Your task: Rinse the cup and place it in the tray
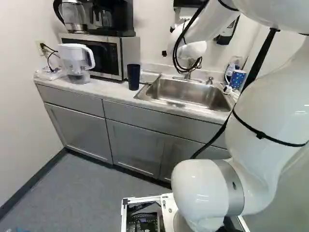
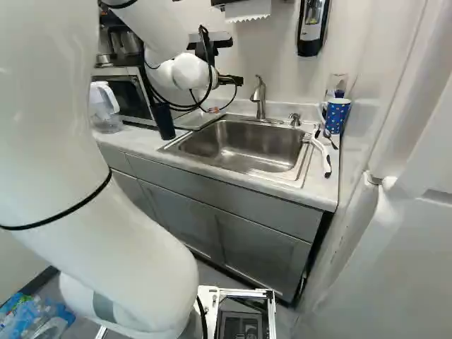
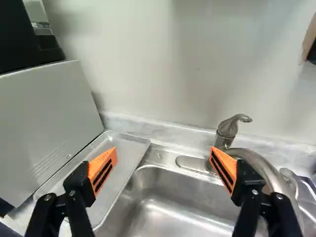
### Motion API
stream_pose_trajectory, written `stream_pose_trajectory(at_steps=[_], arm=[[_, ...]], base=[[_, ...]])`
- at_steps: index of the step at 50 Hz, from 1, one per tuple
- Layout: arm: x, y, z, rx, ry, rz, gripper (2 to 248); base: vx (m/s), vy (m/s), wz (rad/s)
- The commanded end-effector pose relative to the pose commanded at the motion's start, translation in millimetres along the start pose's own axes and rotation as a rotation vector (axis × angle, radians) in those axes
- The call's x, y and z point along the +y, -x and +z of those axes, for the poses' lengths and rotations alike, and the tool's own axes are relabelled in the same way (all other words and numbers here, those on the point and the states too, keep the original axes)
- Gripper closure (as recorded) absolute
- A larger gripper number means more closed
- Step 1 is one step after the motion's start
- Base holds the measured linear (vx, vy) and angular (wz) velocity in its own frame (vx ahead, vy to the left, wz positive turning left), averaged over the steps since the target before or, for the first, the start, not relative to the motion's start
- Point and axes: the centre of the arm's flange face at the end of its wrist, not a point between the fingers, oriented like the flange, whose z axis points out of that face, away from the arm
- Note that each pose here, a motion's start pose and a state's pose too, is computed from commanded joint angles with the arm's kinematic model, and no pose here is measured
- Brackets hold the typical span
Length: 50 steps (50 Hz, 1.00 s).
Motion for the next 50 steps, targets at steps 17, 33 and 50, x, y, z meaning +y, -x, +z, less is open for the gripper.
stream_pose_trajectory(at_steps=[17, 33, 50], arm=[[7.6, -3.0, 13.7, 0.0, 0.014, 0.003, 3], [15.8, -5.6, 25.9, 0.001, 0.028, 0.006, 3], [25.0, -7.9, 37.9, 0.003, 0.043, 0.01, 3]], base=[[0.0, 0.0, 0.0], [0.0, 0.0, 0.0], [0.0, 0.0, 0.0]])
